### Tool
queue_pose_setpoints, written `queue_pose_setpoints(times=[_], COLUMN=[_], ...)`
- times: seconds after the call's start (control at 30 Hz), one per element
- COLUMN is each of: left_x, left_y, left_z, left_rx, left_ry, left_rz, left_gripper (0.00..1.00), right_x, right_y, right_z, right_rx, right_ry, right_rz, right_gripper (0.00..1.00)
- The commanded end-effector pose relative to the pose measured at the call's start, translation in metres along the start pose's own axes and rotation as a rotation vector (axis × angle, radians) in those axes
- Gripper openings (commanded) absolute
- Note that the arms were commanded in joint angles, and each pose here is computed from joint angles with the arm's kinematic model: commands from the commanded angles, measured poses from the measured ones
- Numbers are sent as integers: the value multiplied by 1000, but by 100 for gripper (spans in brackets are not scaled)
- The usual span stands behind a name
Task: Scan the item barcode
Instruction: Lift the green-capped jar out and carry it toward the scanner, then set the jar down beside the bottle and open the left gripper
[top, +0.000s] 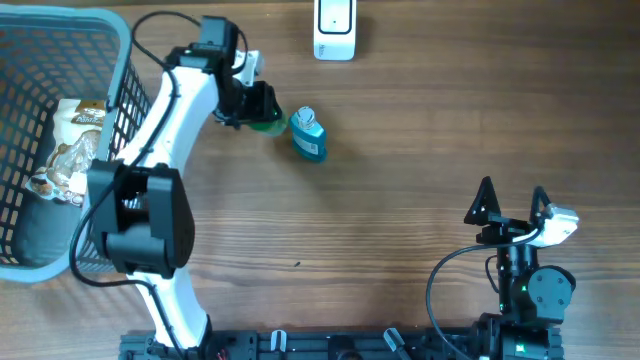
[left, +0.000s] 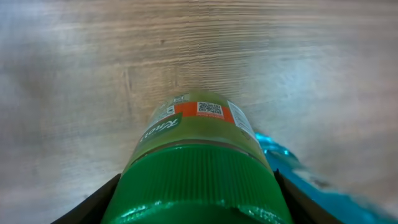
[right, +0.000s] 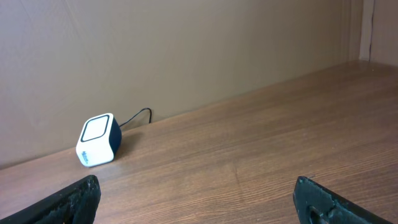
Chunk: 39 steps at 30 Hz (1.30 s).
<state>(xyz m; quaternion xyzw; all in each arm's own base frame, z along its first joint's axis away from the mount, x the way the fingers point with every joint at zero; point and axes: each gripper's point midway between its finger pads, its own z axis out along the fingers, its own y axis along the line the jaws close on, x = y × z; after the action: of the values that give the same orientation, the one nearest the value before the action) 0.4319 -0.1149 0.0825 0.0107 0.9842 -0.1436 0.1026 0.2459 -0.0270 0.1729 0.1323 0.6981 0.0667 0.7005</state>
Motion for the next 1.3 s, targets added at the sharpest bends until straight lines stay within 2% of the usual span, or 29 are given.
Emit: queue_pose_setpoints(times=[0.0, 0.07, 0.23, 0.43, 0.5, 0.73, 0.8, 0.87, 0.9, 1.07, 1.27], left_x=[-5, -7, -9, 1, 8, 10, 5, 5, 5, -4, -22], left_y=[7, 12, 16, 16, 18, 17, 13, 11, 10, 5, -4], left_z=[1, -1, -6, 13, 24, 42, 44, 44, 43, 23, -41], left_rx=[-190, -281, -367, -347, -360, -348, -317, -307, -306, -266, -181], left_ry=[-72, -138, -293, -305, -285, -260, -258, -250, -250, -292, -437], left_rz=[-279, -439, -789, -1134, -1218, -1262, -1261, -1262, -1254, -1250, -1242], left_gripper=[56, 57, 59, 60, 64, 66, 77, 97, 100, 100, 100], right_x=[-1, -1, -1, -1, -1, -1, -1, -1, -1, -1, -1], right_y=[3, 3, 3, 3, 3, 3, 3, 3, 3, 3, 3], right_z=[0, 0, 0, 0, 0, 0, 0, 0, 0, 0, 0], right_rx=[-17, -17, -17, -17, -17, -17, -17, -17, -17, -17, -17], right_ry=[-5, -5, -5, -5, -5, -5, -5, -5, -5, -5, -5], right_rz=[-17, -17, -17, -17, -17, -17, -17, -17, -17, -17, -17], right_gripper=[100, 100, 100, 100, 100, 100, 100, 100, 100, 100, 100])
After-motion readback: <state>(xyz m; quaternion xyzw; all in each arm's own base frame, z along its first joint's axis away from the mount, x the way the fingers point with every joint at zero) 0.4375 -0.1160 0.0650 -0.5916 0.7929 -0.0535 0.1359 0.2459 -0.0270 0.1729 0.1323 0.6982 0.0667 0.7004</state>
